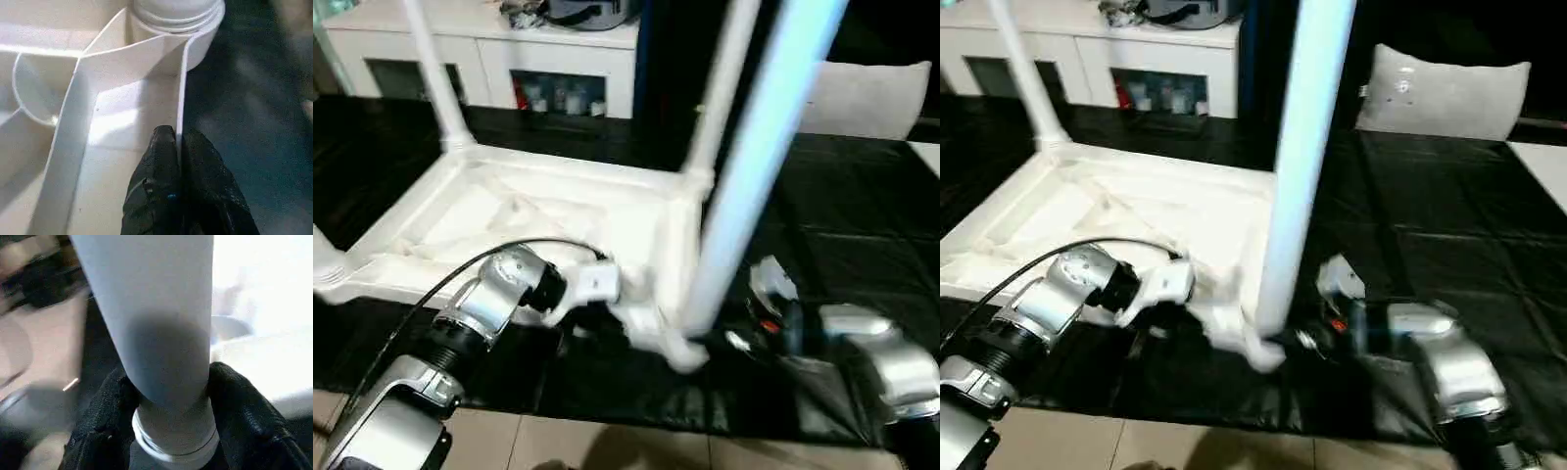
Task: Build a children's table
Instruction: Rotate leg to tighten
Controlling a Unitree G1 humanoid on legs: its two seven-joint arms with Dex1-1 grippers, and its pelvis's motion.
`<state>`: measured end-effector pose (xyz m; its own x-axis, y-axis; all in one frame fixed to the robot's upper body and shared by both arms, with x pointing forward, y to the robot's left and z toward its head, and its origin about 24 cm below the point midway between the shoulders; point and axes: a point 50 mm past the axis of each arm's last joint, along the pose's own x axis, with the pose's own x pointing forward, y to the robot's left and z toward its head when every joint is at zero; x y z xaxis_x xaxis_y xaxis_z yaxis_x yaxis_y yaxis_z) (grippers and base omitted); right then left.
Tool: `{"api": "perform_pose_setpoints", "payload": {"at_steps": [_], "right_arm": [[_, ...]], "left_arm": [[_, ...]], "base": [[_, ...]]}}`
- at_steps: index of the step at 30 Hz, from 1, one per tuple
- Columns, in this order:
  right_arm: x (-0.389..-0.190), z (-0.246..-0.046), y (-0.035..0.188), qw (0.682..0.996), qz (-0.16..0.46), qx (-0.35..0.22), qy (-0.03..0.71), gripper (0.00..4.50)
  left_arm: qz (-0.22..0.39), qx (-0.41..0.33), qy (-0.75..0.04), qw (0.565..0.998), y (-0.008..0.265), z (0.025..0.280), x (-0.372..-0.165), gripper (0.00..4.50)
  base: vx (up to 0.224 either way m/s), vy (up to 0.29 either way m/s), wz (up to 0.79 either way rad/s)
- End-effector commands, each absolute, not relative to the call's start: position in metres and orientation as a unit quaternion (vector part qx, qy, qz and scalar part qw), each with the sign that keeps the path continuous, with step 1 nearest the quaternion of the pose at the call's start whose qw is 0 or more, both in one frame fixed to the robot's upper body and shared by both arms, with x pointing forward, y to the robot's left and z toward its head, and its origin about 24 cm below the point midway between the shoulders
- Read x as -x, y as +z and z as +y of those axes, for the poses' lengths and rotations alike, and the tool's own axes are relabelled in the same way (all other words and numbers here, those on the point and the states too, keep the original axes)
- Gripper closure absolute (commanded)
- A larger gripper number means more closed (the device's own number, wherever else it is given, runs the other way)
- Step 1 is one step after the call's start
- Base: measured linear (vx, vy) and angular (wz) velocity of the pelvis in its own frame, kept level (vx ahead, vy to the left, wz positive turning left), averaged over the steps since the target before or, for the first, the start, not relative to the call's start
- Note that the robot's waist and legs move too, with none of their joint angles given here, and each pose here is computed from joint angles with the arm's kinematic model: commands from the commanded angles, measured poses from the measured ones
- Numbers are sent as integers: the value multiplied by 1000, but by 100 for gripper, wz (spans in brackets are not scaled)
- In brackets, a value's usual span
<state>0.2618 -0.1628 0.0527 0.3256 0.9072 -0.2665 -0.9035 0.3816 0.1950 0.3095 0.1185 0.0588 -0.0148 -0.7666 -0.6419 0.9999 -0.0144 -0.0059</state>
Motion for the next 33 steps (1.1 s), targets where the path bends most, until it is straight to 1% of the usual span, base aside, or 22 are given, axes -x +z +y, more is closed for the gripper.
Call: {"api": "perform_pose_setpoints", "payload": {"at_steps": [1, 3, 4, 5, 6, 9, 10, 12, 16, 17, 18, 20, 22, 23, 25, 26, 27, 28, 30, 31, 32, 33], "right_arm": [[-263, -137, 43, 830, 178, -17, 529, 258], [-271, -127, 38, 860, 177, -22, 478, 259], [-271, -127, 38, 860, 177, -22, 478, 259], [-279, -118, 35, 886, 174, -21, 430, 259], [-279, -118, 35, 886, 174, -21, 429, 259], [-296, -106, 33, 929, 177, -52, 320, 260], [-299, -105, 33, 935, 177, -58, 302, 260], [-309, -99, 34, 952, 180, -73, 236, 260], [-312, -95, 38, 958, 152, -75, 232, 260], [-312, -96, 39, 959, 147, -73, 230, 205], [-313, -99, 39, 962, 140, -68, 224, 191], [-312, -108, 40, 966, 131, -70, 211, 188], [-312, -111, 40, 968, 128, -69, 207, 153], [-311, -122, 40, 971, 119, -53, 203, 145], [-310, -126, 40, 972, 114, -46, 201, 144], [-309, -135, 41, 973, 105, -39, 204, 136], [-309, -135, 41, 973, 105, -39, 204, 109], [-306, -148, 46, 969, 89, -28, 227, 109], [-304, -157, 49, 965, 81, -15, 248, 100], [-302, -163, 51, 961, 81, -3, 265, 83], [-299, -170, 54, 952, 81, 14, 294, 83], [-297, -175, 56, 945, 80, 25, 316, 64]], "left_arm": [[226, -214, -643, 700, 58, 93, -312, 450], [224, -203, -618, 725, 59, 84, -316, 450], [224, -203, -618, 725, 59, 84, -316, 450], [226, -190, -593, 749, 60, 75, -319, 450], [226, -190, -593, 749, 60, 75, -319, 450], [220, -170, -540, 795, 64, 59, -329, 450], [218, -167, -532, 801, 65, 57, -330, 450], [205, -158, -499, 827, 71, 46, -336, 450], [192, -158, -483, 840, 75, 38, -339, 450], [191, -161, -484, 839, 75, 38, -338, 450], [192, -164, -484, 838, 75, 38, -338, 450], [194, -174, -489, 832, 73, 43, -337, 450], [196, -177, -490, 831, 72, 45, -337, 450], [198, -185, -495, 826, 69, 51, -336, 450], [199, -187, -496, 825, 68, 54, -336, 450], [200, -190, -500, 820, 67, 60, -335, 450], [200, -190, -500, 820, 67, 60, -335, 450], [200, -198, -518, 808, 65, 67, -332, 450], [200, -204, -535, 795, 63, 73, -330, 450], [203, -209, -543, 788, 62, 77, -328, 450], [204, -220, -558, 774, 61, 82, -326, 450], [208, -226, -566, 765, 59, 86, -324, 450]], "base": [[0, 0, 0], [0, 0, 0], [0, 0, 0], [-34, 31, -18], [-34, 31, -18], [0, 0, 0], [0, 0, 0], [0, 0, 0], [0, 0, 0], [0, 0, 0], [0, 0, 0], [0, 0, 0], [0, 0, 0], [0, 0, 0], [0, 0, 0], [0, 0, 0], [0, 0, 0], [0, 0, 0], [0, 0, 0], [0, 0, 0], [0, 0, 0], [0, 0, 0]]}}
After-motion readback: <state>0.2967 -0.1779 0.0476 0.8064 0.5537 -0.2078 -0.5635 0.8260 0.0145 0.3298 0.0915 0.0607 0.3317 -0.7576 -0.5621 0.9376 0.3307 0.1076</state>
